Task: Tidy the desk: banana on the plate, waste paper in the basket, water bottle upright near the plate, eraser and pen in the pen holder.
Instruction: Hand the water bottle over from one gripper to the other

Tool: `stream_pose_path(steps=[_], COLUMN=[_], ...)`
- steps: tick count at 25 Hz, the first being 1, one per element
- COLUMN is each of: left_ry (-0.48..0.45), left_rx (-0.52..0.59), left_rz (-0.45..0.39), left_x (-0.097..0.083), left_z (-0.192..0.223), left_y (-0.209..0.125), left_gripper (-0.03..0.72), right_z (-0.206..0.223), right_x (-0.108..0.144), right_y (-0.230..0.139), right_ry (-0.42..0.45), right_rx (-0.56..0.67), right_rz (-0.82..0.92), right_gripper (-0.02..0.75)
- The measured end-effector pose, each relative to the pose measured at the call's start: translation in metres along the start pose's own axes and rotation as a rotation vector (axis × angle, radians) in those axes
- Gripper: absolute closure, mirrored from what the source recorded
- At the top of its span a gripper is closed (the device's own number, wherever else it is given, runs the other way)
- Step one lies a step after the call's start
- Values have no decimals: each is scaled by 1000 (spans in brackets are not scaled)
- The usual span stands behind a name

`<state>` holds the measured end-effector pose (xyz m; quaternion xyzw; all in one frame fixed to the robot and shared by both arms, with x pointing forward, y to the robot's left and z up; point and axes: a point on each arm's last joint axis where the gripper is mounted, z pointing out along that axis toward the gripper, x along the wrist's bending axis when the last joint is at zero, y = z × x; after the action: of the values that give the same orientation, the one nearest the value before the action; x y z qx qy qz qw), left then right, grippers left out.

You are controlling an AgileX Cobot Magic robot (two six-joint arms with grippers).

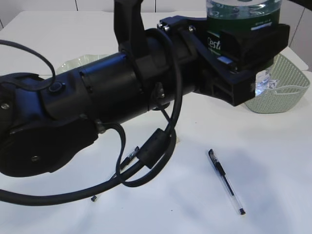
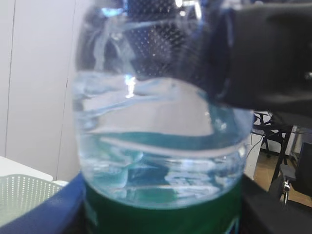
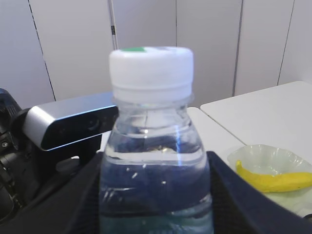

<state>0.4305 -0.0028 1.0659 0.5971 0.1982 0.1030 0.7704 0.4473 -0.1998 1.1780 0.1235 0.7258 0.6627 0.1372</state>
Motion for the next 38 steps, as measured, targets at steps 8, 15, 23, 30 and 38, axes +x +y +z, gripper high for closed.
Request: stream_pose_path(steps=[8,15,23,30,38], left_ry=[0,-2,-2,-1,13], left_rx=[0,-1,-1,3,23], left_rz=[-2,-1,10,17,33], left_x=[0,0,0,0,3], left_z=[0,0,0,0,0], left_y=[0,0,0,-1,-4], left_gripper=[279,290,300,303,303], right_z=[0,1,1,1,0], right_x=[-1,-1,-1,-2,-5], right_y=[0,0,0,1,3], right_ry=[-6,-13,-17,-28,-65], right_rx=[0,1,1,-5,-25], right_rz=[-4,-5,-5,-1,8], right_gripper=[342,293,248,190,184])
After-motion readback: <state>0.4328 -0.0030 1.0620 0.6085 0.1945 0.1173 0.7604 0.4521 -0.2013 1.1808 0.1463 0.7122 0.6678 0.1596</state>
